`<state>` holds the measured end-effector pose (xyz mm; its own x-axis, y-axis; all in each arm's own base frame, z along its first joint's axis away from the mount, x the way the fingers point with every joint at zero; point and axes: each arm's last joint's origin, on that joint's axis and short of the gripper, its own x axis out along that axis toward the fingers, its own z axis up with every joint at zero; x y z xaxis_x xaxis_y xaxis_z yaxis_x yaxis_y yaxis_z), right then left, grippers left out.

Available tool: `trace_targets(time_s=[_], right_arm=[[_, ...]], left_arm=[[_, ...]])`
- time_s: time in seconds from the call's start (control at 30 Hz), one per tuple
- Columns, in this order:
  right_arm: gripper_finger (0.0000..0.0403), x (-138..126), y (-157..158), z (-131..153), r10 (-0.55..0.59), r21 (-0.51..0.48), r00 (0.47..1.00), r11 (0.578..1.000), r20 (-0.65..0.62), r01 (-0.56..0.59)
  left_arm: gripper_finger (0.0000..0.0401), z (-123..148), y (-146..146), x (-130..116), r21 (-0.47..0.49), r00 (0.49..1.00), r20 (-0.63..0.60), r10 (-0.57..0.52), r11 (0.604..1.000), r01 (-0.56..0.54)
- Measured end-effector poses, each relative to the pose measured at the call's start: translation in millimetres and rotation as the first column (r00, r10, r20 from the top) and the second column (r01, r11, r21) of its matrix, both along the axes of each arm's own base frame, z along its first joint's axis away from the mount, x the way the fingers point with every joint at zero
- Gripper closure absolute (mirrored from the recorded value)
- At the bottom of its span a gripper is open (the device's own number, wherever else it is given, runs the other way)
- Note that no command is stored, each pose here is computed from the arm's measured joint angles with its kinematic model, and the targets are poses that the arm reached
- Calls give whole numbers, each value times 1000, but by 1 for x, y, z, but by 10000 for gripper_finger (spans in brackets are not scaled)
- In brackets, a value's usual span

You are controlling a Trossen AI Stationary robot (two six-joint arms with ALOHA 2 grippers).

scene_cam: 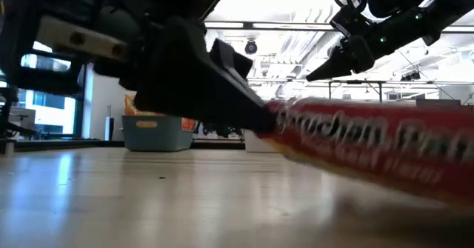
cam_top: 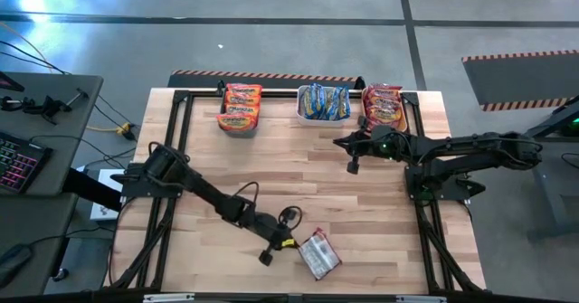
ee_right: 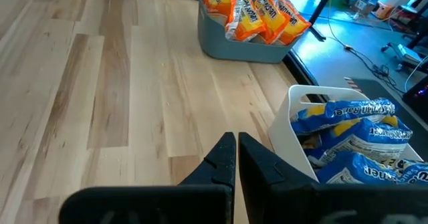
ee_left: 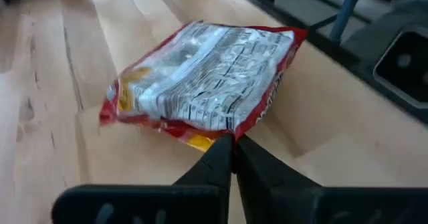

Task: Sort Maruchan noodles
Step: Put the red noodle pack into the yellow bin

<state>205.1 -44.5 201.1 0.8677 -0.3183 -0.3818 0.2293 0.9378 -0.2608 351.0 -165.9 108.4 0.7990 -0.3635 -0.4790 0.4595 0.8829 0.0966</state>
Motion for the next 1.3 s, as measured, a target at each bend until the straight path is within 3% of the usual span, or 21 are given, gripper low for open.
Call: trace_targets(time_s=[0.2, 0.37, 0.47, 0.67, 0.9, 1.07, 1.3], right_arm=[[402, 0, 3, -1, 40, 5, 999, 999, -8, -40], [402, 1, 23, -7, 101, 39, 993, 994, -66, -99], [402, -1, 41, -11, 64, 8, 992, 998, -113, -63], [402, -13, 84, -17, 4, -39, 989, 999, -148, -10], [398, -33, 130, -16, 25, -41, 998, 999, -56, -27], [347, -45, 149, -15, 51, -12, 999, 999, -1, -51], [221, -60, 164, -13, 49, -31, 996, 998, 68, -47]], left_arm=[[400, 7, 8, 8, -119, 999, 36, 24, 993, -19], [401, 12, 21, 15, -248, 994, 17, 107, 964, -99], [401, 15, 30, 19, -348, 985, -5, 170, 924, -161], [401, 31, 42, 28, -561, 962, 36, 270, 802, -204], [401, 39, 55, 33, -623, 910, 85, 407, 734, -270], [401, 48, 70, 37, -662, 836, 160, 525, 686, -304], [401, 57, 98, 41, -721, 679, 199, 707, 574, -387]])
